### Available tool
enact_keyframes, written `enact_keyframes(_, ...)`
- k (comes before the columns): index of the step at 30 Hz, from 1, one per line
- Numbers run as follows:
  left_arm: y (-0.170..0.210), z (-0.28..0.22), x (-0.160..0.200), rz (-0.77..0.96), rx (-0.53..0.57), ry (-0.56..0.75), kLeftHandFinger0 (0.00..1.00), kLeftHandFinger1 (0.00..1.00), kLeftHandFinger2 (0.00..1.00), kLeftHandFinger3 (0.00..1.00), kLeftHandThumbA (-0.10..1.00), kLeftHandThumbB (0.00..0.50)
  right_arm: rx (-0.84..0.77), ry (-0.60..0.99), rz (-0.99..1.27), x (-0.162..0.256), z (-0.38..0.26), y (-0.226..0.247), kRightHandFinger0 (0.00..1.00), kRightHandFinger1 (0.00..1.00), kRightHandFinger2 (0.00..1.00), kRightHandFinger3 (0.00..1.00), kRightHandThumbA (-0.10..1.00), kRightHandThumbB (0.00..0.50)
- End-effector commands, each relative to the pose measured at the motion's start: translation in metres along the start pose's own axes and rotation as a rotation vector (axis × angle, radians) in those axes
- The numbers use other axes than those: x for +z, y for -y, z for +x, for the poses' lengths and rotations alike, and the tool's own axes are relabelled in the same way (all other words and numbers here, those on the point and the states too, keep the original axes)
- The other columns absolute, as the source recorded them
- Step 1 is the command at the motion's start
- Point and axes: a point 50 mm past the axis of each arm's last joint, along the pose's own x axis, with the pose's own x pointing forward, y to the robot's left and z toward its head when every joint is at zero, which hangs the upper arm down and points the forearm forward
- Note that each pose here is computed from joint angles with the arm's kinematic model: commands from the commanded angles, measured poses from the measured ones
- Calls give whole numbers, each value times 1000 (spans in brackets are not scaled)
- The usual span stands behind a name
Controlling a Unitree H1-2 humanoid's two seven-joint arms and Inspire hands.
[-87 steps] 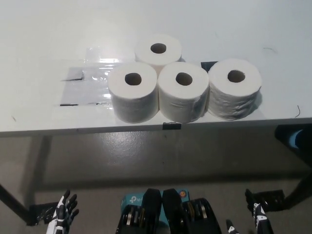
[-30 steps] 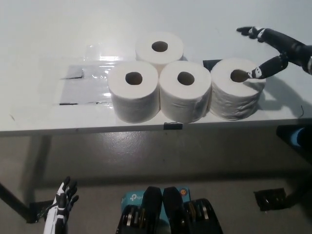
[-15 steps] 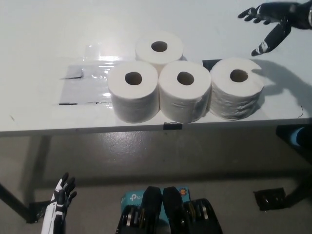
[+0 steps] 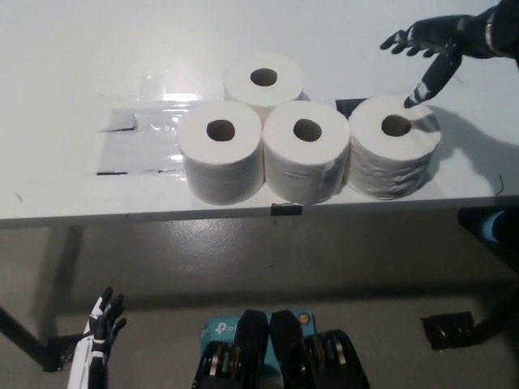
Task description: A few rolls of toilet paper are kept infront of the robot and the robot uses its right hand to lift one of the rolls and and places it on top of the other rolls to stack it.
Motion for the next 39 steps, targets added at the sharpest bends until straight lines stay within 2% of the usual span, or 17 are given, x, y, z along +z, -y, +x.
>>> enact_keyframes(1, -4, 4, 13, 13, 23, 69, 1000, 1000, 1000, 1000, 1000, 0, -52, 11, -77, 22, -15, 29, 1000, 1000, 1000, 1000, 796, 323)
enact_keyframes(4, -4, 5, 13, 5, 18, 67, 1000, 1000, 1000, 1000, 1000, 0, -38, 16, -114, 27, -11, 23, 1000, 1000, 1000, 1000, 817, 317)
enact_keyframes(6, -5, 5, 14, 8, 20, 72, 1000, 1000, 1000, 1000, 1000, 0, -30, 14, -133, 29, -8, 20, 1000, 1000, 1000, 1000, 849, 332)
enact_keyframes(10, -5, 5, 14, 9, 21, 75, 1000, 1000, 1000, 1000, 1000, 0, -16, 7, -134, 30, -1, 15, 1000, 1000, 1000, 1000, 844, 329)
enact_keyframes(16, -6, 3, 14, 6, 26, 74, 1000, 1000, 1000, 1000, 1000, 0, -11, -34, -158, 30, 12, 9, 1000, 1000, 1000, 1000, 858, 354)
enact_keyframes(22, -6, 3, 15, 0, 24, 74, 1000, 1000, 1000, 1000, 1000, 0, -8, -48, -153, 27, 16, 8, 1000, 1000, 1000, 1000, 828, 318)
enact_keyframes(32, -5, 2, 16, 9, 20, 73, 1000, 1000, 1000, 1000, 1000, 2, -6, -58, -175, 21, 19, 5, 1000, 1000, 1000, 1000, 861, 329)
enact_keyframes(39, -6, 2, 15, 5, 25, 79, 1000, 1000, 1000, 1000, 1000, 0, -14, -44, -152, 24, 14, 17, 1000, 1000, 1000, 1000, 837, 292)
